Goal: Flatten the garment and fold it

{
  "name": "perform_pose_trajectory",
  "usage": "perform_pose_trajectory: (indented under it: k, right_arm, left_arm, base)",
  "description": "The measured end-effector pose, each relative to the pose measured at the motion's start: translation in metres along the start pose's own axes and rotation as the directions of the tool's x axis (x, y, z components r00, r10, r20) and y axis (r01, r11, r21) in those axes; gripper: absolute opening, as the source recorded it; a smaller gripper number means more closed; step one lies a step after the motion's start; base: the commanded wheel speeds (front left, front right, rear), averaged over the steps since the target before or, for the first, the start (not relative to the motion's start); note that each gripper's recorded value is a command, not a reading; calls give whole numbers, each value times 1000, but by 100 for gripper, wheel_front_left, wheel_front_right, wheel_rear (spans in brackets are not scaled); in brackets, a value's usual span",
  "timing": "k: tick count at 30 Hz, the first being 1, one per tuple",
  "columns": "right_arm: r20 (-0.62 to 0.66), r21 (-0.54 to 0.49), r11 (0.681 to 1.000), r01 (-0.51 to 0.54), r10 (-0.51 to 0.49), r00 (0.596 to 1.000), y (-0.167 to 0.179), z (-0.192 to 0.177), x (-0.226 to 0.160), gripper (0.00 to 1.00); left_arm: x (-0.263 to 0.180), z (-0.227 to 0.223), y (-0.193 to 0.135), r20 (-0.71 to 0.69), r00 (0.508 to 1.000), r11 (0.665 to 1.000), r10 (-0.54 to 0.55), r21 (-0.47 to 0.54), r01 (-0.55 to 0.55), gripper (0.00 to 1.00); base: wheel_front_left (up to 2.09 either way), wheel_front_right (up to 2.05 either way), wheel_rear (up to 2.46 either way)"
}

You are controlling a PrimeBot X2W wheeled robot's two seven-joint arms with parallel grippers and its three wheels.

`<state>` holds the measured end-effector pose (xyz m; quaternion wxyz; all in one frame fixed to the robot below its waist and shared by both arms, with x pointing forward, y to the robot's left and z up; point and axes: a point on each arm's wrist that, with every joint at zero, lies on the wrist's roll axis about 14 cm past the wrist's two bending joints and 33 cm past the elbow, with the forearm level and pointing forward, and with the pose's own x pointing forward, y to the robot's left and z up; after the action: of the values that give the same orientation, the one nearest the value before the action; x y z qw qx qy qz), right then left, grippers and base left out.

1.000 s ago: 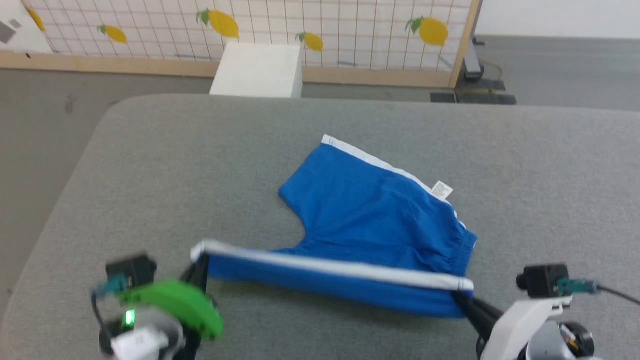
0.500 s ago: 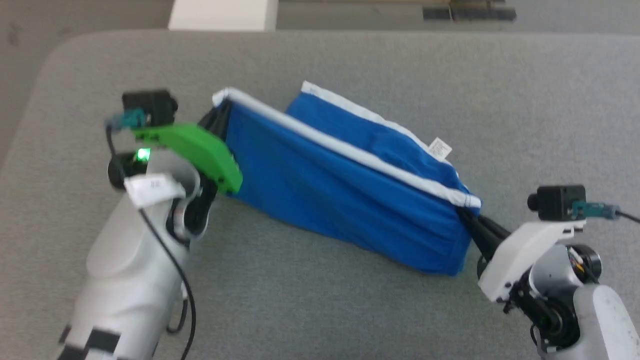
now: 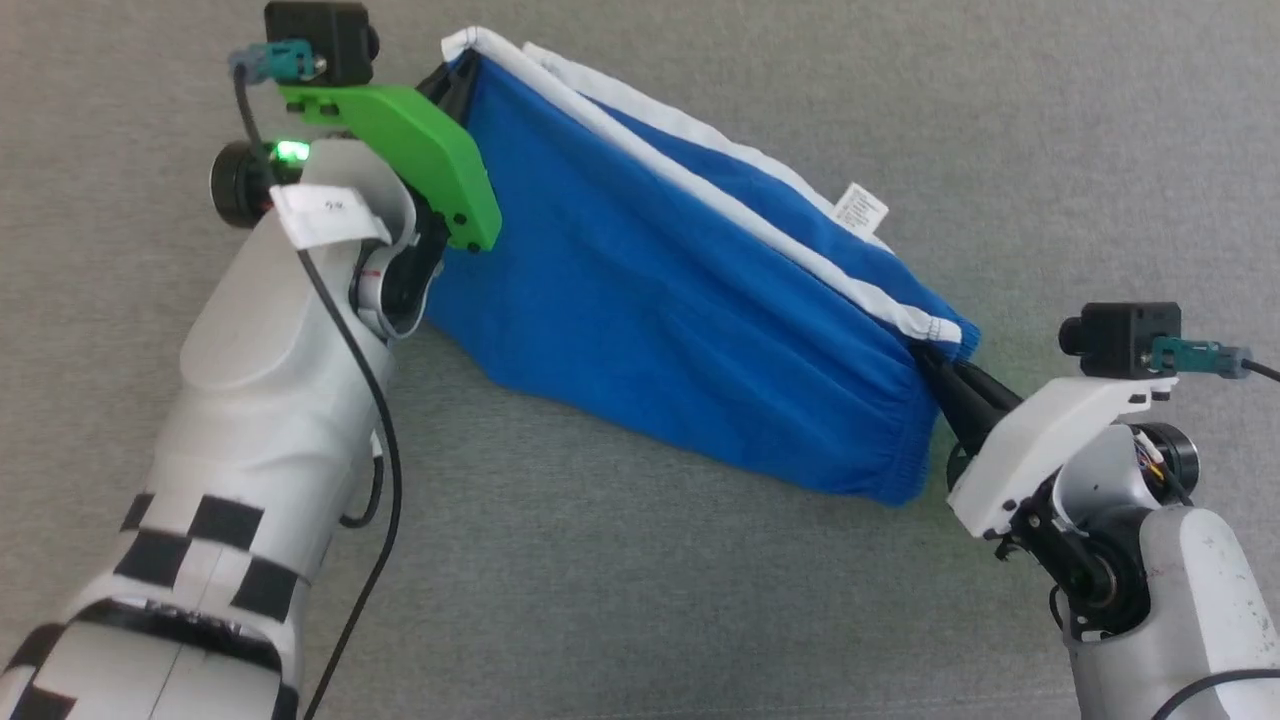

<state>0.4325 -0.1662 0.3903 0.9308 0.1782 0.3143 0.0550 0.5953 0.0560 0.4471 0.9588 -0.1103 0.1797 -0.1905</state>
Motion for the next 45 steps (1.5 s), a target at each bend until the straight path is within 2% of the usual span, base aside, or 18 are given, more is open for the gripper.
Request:
perform_pose_trajectory:
  k: [15,16,17,18,19,22,27,30,33,36,38,45]
  right_arm:
    - [-19,32,999,14,-14,1000,-10,-11,11,0]
    - [-16,39,999,12,-11,1000,-10,-11,11,21]
    - [-16,43,999,8,-7,1000,-10,-12,12,94]
    - [-16,46,999,5,-4,1000,-9,-12,12,100]
    - [-15,46,999,-4,5,1000,-6,-12,12,100]
    - [-8,60,998,-34,34,999,3,-11,13,100]
    - [16,68,997,-31,30,999,1,-5,9,100]
    - [52,76,997,-10,6,999,-6,2,2,100]
    - [81,72,997,12,-18,997,-12,7,-8,100]
    - [118,68,997,37,-45,992,-17,12,-20,100]
    - [157,42,998,53,-59,986,-18,18,-34,100]
    - [212,-81,990,119,-100,972,-17,20,-71,100]
  left_arm:
    - [48,-47,-4,-129,991,999,-33,2,33,0]
    - [48,-52,-2,-148,989,1000,-28,0,28,0]
    - [49,-55,-1,-156,987,1000,-23,0,23,28]
    - [50,-55,-1,-155,988,1000,-21,-2,21,64]
    - [50,-54,0,-155,988,1000,-19,-2,19,100]
    - [49,-53,1,-154,988,1000,-11,-1,11,100]
    - [45,-42,-1,-115,993,1000,-6,9,7,100]
    - [40,-27,-2,-60,998,1000,-3,22,4,100]
    - [33,-7,-3,8,1000,997,-6,78,5,100]
    - [21,22,-10,121,992,994,-32,111,19,100]
    - [3,42,-14,219,975,991,-48,129,20,100]
    - [-60,45,-5,308,951,990,-24,138,-20,100]
  base:
    - [0,0,0]
    - [0,0,0]
    - [0,0,0]
    - [0,0,0]
    - [0,0,0]
    - [0,0,0]
    - [0,0,0]
    - [0,0,0]
    - [0,0,0]
    - [0,0,0]
    - [0,0,0]
    - [0,0,0]
